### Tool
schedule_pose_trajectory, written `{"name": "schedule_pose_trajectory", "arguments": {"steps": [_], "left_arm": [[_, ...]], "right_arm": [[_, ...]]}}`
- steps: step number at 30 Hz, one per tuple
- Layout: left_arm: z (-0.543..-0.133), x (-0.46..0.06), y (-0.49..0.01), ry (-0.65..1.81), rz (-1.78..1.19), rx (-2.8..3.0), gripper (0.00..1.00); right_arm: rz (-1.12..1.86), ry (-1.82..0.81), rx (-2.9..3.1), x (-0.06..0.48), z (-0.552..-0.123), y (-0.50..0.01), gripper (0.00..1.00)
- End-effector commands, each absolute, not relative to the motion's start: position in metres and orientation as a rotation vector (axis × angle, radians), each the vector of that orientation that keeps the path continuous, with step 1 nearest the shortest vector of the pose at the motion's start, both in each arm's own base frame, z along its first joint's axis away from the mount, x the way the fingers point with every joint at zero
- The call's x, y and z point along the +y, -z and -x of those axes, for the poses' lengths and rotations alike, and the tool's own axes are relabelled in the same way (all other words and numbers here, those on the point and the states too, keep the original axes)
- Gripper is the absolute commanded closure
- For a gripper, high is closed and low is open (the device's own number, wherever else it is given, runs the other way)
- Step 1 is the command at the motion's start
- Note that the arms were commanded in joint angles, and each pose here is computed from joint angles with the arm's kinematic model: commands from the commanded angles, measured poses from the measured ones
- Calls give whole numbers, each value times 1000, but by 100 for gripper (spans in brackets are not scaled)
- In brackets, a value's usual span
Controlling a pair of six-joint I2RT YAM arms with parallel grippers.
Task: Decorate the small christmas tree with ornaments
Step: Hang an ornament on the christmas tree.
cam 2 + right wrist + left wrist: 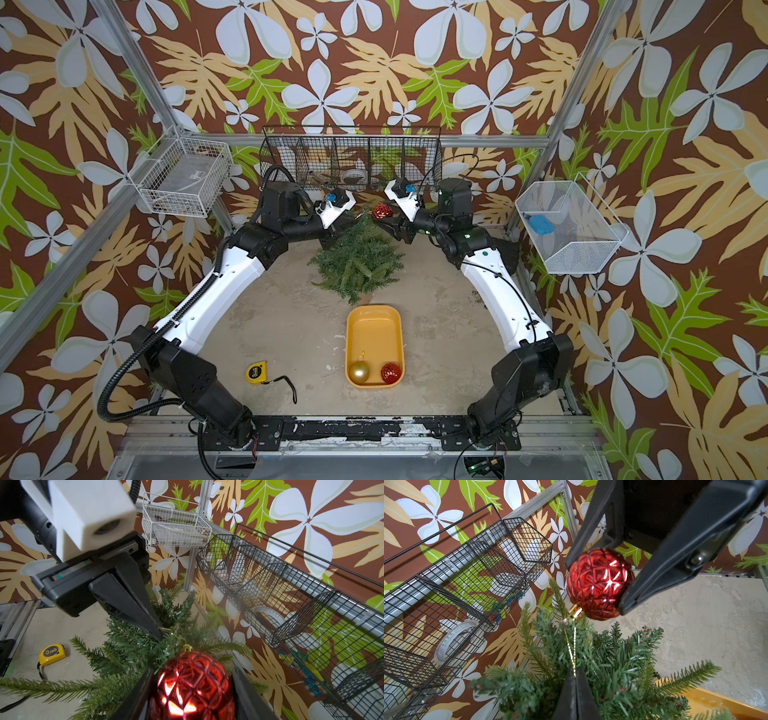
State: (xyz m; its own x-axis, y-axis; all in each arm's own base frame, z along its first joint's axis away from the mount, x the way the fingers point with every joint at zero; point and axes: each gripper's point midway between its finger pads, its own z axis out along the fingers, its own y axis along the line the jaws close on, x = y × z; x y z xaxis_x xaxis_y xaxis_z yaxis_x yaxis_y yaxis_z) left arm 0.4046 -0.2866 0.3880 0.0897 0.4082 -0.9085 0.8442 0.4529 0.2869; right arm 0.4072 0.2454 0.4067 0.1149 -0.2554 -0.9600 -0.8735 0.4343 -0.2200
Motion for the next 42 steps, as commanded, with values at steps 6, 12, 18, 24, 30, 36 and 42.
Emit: {"name": "schedule_pose_trajectory", "arguments": {"steps": [6, 12, 18, 24, 30, 36, 42], "left_arm": [[-403, -284, -405, 471, -1086, 1499, 79], [-389, -276, -433, 495, -1023, 1404, 62], [-378, -263, -458, 512, -959, 1321, 57], [-377, -253, -466, 505, -912, 1291, 55], [-378, -252, -466, 509, -906, 1294, 55], [-378, -251, -467, 512, -905, 1293, 54], [-376, -253, -468, 530, -910, 1286, 51]], "right_arm": [[1069, -581, 1426, 241, -405, -408, 57], [1062, -563, 1419, 239, -402, -411, 56], [1057, -556, 1433, 237, -403, -407, 55], [1045, -551, 1441, 237, -405, -402, 45], [1048, -554, 1449, 237, -405, -398, 47], [1044, -574, 1437, 238, -403, -400, 29], [1028, -557, 1445, 235, -402, -402, 24]]}}
